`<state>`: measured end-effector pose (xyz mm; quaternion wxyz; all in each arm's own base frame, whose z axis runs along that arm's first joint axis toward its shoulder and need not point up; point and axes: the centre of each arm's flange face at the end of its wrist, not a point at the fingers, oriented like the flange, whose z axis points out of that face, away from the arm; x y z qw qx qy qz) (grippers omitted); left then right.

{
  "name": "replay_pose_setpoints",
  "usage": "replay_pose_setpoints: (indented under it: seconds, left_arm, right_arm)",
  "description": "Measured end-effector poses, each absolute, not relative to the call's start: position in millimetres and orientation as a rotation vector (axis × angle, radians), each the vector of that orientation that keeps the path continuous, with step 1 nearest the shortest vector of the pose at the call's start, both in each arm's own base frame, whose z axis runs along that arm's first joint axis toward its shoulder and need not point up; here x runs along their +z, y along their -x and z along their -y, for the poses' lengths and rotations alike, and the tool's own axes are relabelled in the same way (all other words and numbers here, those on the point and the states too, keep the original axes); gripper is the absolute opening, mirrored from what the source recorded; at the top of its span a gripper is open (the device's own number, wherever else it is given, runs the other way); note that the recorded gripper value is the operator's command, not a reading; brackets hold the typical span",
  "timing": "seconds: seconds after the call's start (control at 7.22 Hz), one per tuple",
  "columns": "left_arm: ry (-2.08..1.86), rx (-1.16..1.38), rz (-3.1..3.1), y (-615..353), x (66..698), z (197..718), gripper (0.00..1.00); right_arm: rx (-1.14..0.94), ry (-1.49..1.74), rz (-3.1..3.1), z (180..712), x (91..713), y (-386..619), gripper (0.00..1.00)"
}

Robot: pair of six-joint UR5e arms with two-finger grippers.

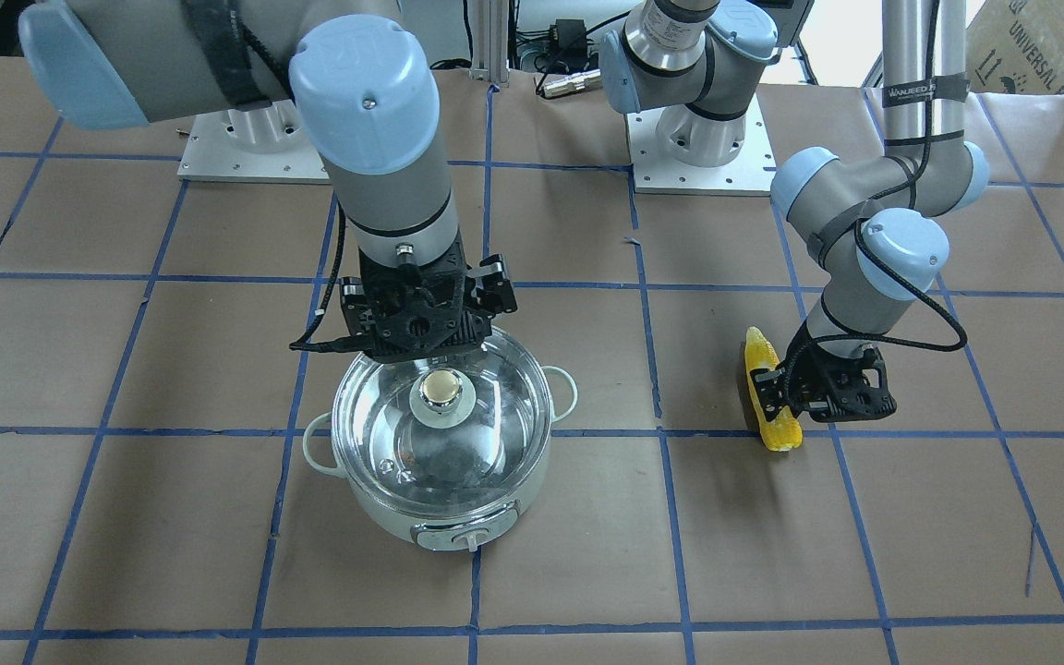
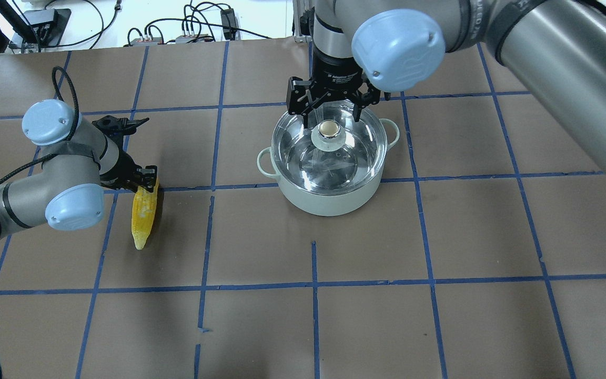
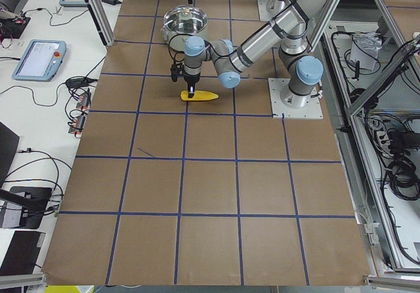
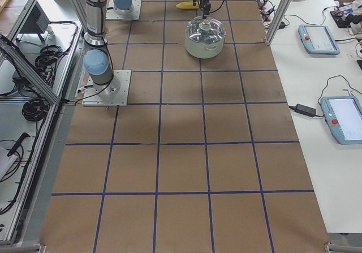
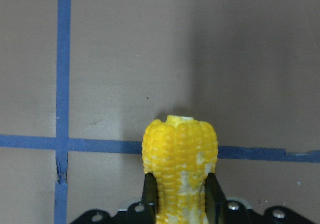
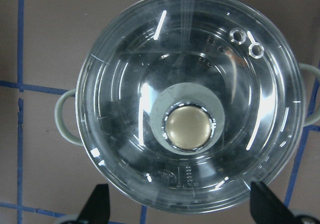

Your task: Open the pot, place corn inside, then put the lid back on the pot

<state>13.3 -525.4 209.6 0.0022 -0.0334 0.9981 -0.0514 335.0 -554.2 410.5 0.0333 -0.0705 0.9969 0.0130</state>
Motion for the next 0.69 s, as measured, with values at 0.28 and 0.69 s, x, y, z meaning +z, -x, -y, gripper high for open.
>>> replay_pose_setpoints:
  seconds: [0.28, 0.69]
  left_arm:
    - [0.095, -0.119, -3.126, -2.9, 253.8, 534.8, 0.13]
    - [0.075, -0.048, -3.124, 28.1, 358.6, 534.6, 0.13]
  right_arm:
    - [0.004, 0.202, -3.106, 558.5, 384.8, -357.8, 0.99]
    - [-0.064, 0.235, -3.202, 586.9, 349.6, -340.8, 0.82]
